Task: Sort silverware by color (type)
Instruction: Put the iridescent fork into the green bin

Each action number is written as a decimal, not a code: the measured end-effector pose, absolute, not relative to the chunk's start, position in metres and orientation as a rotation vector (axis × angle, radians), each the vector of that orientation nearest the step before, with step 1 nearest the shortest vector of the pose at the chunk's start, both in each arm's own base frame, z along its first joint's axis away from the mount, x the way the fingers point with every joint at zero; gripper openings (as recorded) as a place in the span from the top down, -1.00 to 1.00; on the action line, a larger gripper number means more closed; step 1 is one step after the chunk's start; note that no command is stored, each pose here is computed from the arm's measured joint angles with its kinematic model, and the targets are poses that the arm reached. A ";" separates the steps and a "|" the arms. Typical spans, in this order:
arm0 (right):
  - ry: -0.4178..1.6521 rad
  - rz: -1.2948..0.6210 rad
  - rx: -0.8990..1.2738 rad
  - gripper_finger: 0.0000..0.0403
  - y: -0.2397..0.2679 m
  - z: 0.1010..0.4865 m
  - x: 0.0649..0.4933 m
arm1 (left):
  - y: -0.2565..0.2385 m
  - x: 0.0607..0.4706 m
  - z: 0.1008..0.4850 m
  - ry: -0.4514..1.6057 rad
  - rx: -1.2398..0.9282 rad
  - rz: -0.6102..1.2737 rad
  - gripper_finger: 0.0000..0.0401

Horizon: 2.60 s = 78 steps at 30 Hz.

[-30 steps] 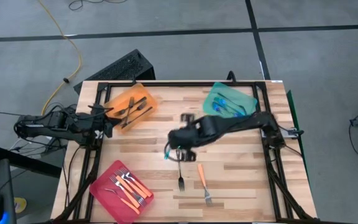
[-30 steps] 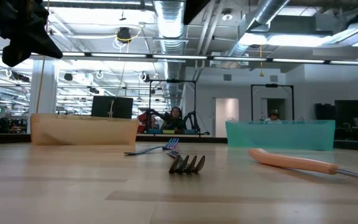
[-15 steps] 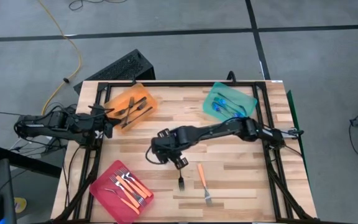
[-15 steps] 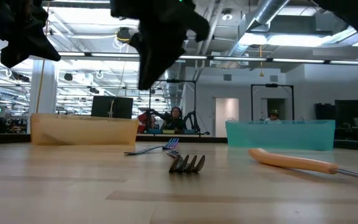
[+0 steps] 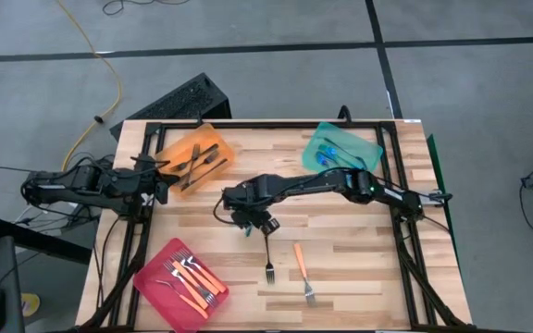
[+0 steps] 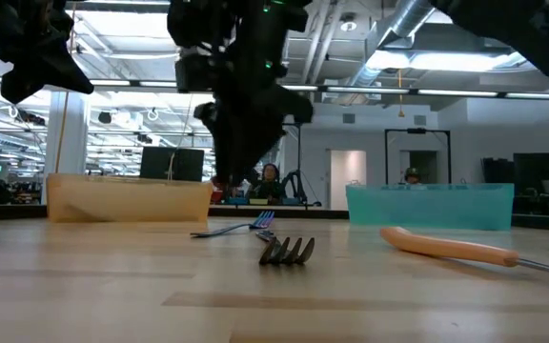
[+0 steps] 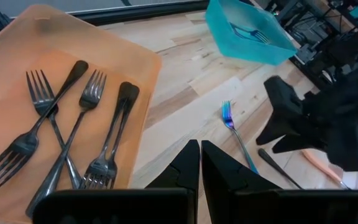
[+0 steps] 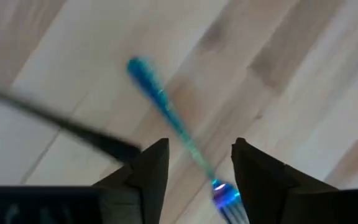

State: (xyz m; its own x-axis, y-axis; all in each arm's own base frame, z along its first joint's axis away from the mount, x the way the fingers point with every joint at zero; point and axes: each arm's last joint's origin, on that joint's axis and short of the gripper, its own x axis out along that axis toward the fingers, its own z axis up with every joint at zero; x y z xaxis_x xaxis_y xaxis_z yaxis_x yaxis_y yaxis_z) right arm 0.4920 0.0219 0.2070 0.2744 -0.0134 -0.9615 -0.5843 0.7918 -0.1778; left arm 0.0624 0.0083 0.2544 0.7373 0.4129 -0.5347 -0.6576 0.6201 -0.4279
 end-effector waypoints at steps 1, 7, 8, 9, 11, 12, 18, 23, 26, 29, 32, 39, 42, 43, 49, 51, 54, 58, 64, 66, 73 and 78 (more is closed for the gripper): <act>1.252 0.431 -0.592 0.02 0.022 0.205 0.491 | 0.008 0.062 0.254 0.407 -0.652 0.637 1.00; 1.263 0.485 -0.661 0.05 0.022 0.194 0.489 | 0.009 0.062 0.255 0.395 -0.648 0.658 1.00; 1.266 0.486 -0.659 0.06 0.020 0.194 0.489 | 0.009 0.062 0.255 0.388 -0.651 0.668 1.00; 1.255 0.488 -0.663 0.07 0.019 0.194 0.490 | 0.009 0.062 0.255 0.382 -0.653 0.675 1.00; 1.231 0.482 -0.675 0.08 0.017 0.188 0.491 | 0.010 0.062 0.255 0.373 -0.649 0.689 1.00; 1.235 0.477 -0.683 0.09 0.016 0.183 0.491 | 0.010 0.062 0.255 0.369 -0.646 0.696 1.00; 1.251 0.475 -0.702 0.10 0.012 0.160 0.489 | 0.010 0.062 0.255 0.364 -0.647 0.703 1.00; 1.254 0.412 -0.763 0.13 0.009 0.146 0.488 | 0.011 0.061 0.255 0.339 -0.667 0.730 1.00; 1.253 0.452 -0.778 0.14 0.009 0.145 0.487 | 0.011 0.061 0.255 0.332 -0.678 0.738 1.00; 1.243 0.467 -0.762 0.16 0.006 0.145 0.487 | 0.011 0.061 0.255 0.327 -0.693 0.741 1.00; 1.230 0.483 -0.738 0.21 0.003 0.144 0.488 | 0.011 0.061 0.255 0.321 -0.706 0.745 1.00; 1.226 0.502 -0.693 0.46 -0.007 0.143 0.487 | 0.011 0.061 0.255 0.319 -0.715 0.745 1.00; 1.230 0.501 -0.687 0.58 -0.010 0.143 0.487 | 0.011 0.061 0.255 0.319 -0.716 0.745 1.00; 1.232 0.502 -0.684 0.62 -0.010 0.142 0.487 | 0.011 0.061 0.255 0.319 -0.717 0.745 1.00; 1.242 0.462 -0.630 0.82 -0.010 0.142 0.487 | 0.011 0.061 0.255 0.313 -0.732 0.748 1.00; 1.243 0.443 -0.594 0.87 -0.010 0.142 0.487 | 0.011 0.061 0.255 0.317 -0.735 0.743 1.00; 1.239 0.418 -0.538 0.90 -0.011 0.142 0.487 | 0.011 0.061 0.255 0.319 -0.737 0.739 1.00; 1.236 0.341 -0.442 0.90 -0.011 0.142 0.489 | 0.011 0.062 0.255 0.319 -0.738 0.740 1.00; 1.176 0.271 -0.320 0.90 -0.023 0.155 0.495 | 0.011 0.061 0.255 0.319 -0.738 0.739 1.00; 1.160 0.250 -0.268 0.90 -0.031 0.161 0.496 | 0.011 0.061 0.255 0.319 -0.738 0.739 1.00; 1.141 0.167 -0.137 0.91 -0.052 0.170 0.497 | 0.010 0.062 0.255 0.328 -0.744 0.727 1.00; 1.137 0.083 -0.034 0.91 -0.066 0.173 0.496 | 0.010 0.062 0.255 0.328 -0.744 0.727 1.00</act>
